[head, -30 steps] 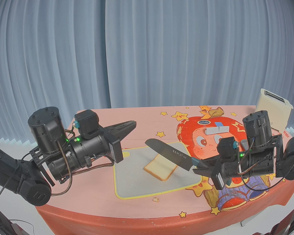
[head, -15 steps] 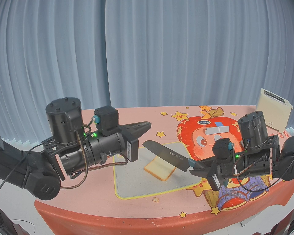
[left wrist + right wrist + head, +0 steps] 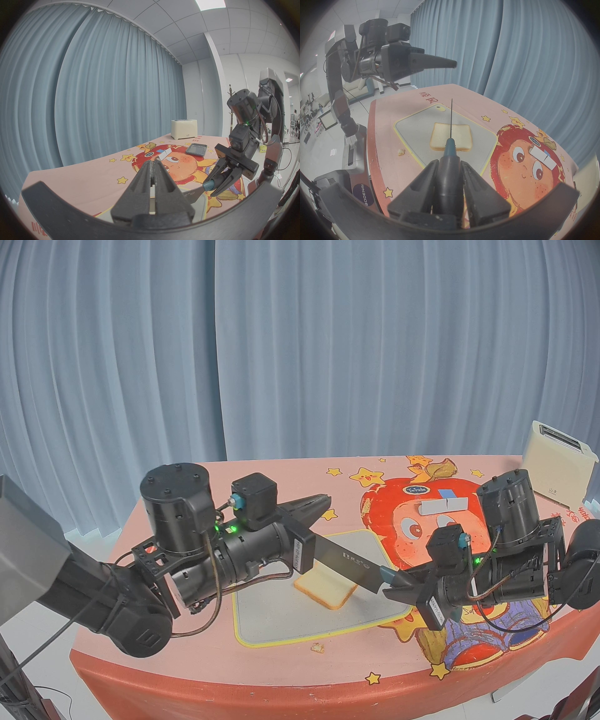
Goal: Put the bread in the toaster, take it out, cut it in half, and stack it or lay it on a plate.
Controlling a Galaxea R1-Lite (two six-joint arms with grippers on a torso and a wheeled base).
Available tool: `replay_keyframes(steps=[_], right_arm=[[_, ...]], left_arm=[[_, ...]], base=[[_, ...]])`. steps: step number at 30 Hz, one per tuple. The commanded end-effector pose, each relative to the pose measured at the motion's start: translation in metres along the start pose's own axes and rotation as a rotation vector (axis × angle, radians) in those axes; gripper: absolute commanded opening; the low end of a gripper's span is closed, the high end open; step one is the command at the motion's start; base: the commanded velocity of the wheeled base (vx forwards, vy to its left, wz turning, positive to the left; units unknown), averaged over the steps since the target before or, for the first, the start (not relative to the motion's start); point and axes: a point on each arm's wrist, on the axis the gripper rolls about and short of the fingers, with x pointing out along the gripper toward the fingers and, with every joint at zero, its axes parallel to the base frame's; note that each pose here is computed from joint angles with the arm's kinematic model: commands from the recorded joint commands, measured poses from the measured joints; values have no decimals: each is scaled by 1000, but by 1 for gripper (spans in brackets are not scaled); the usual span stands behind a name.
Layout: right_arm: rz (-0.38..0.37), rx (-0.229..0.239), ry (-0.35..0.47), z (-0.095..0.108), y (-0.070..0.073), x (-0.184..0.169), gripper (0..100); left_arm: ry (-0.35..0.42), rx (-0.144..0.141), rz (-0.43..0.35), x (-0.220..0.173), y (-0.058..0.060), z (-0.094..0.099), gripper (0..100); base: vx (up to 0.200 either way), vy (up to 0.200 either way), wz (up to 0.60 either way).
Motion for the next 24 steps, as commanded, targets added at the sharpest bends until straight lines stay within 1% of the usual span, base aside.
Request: replay_keyframes(steps=[1,5,7,11,17,23,24], right_arm=[[0,-1,-1,1,0,2,0],[0,-1,0,1,-1,2,0],[1,-1,2,1,0,2,0],[1,-1,2,1,-1,3,0],[2,0,9,1,-1,6,0],[6,0,16,0,0,8,0],[6,0,19,0,0,10,0]], left_arm=[[38,-4,-14,16,-3,-19,0],[63,-6,-13,15,-3,-24,0],[63,-6,-13,15,-3,-25,0],[83,-9,-11,22,-2,-34,0],[92,-10,-9,27,0,-40,0],[99,-12,-11,30,-1,-44,0],[119,-14,-12,33,-1,-51,0]], base=[[0,0,0],[0,0,0],[0,0,0],[0,0,0],[0,0,0],[0,0,0],[0,0,0]])
